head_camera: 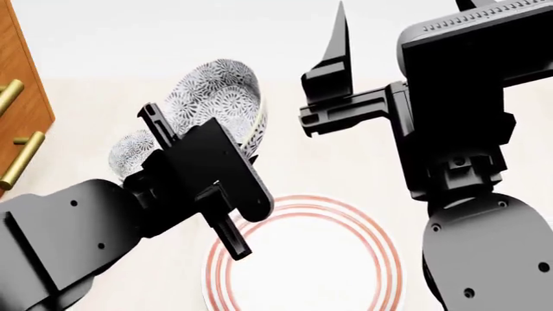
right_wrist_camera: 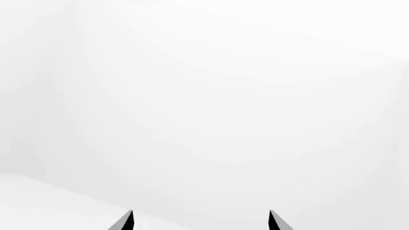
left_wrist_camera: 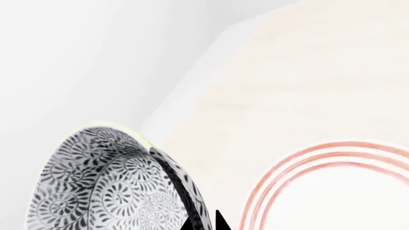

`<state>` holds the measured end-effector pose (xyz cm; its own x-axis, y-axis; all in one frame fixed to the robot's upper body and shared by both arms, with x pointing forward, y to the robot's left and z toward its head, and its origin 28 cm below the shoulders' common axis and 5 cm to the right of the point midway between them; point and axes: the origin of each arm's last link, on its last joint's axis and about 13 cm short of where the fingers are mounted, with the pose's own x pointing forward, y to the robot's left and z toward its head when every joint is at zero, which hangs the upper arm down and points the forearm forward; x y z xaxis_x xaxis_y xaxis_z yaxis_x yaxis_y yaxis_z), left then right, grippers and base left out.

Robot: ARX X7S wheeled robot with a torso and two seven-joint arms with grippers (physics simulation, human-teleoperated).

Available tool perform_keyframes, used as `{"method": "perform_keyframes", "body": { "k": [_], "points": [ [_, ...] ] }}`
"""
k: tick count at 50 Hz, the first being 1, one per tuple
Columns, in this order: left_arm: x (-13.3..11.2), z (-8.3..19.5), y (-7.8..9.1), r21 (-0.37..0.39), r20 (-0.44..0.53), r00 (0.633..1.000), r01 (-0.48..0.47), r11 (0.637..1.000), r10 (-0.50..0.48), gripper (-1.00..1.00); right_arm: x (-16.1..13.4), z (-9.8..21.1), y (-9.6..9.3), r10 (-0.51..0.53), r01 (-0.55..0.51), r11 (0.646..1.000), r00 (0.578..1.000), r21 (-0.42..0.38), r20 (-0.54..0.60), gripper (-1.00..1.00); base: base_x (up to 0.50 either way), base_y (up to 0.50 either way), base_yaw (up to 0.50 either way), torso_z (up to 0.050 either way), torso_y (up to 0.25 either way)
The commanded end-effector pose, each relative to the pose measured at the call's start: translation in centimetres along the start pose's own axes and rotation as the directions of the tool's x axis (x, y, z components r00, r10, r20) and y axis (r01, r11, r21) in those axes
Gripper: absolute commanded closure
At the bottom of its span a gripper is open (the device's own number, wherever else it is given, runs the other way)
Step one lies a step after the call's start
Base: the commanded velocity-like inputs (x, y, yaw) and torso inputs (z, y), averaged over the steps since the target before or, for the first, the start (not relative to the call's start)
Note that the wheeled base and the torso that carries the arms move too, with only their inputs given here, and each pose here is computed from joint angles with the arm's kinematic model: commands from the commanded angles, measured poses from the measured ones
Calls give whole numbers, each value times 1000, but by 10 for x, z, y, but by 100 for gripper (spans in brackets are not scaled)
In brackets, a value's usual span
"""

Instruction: Put the bowl at the front on the plate.

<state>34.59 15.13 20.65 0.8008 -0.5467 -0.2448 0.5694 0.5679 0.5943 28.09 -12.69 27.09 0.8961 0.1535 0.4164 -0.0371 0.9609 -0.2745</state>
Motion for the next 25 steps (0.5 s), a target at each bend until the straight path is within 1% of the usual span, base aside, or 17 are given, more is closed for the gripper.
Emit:
{"method": "perform_keyframes", "body": {
  "k": [1, 25],
  "points": [
    [14, 2, 4, 68, 8, 1000, -7, 998, 6, 100, 2, 1, 1, 8, -8, 1000, 1000, 0, 8, -100, 0, 0, 0, 0, 0],
    [44, -8, 6, 136, -45, 996, 80, 987, -75, 100, 3, 7, 0, 11, -11, 1000, 999, 9, 35, -100, 0, 0, 0, 0, 0]
  ]
}}
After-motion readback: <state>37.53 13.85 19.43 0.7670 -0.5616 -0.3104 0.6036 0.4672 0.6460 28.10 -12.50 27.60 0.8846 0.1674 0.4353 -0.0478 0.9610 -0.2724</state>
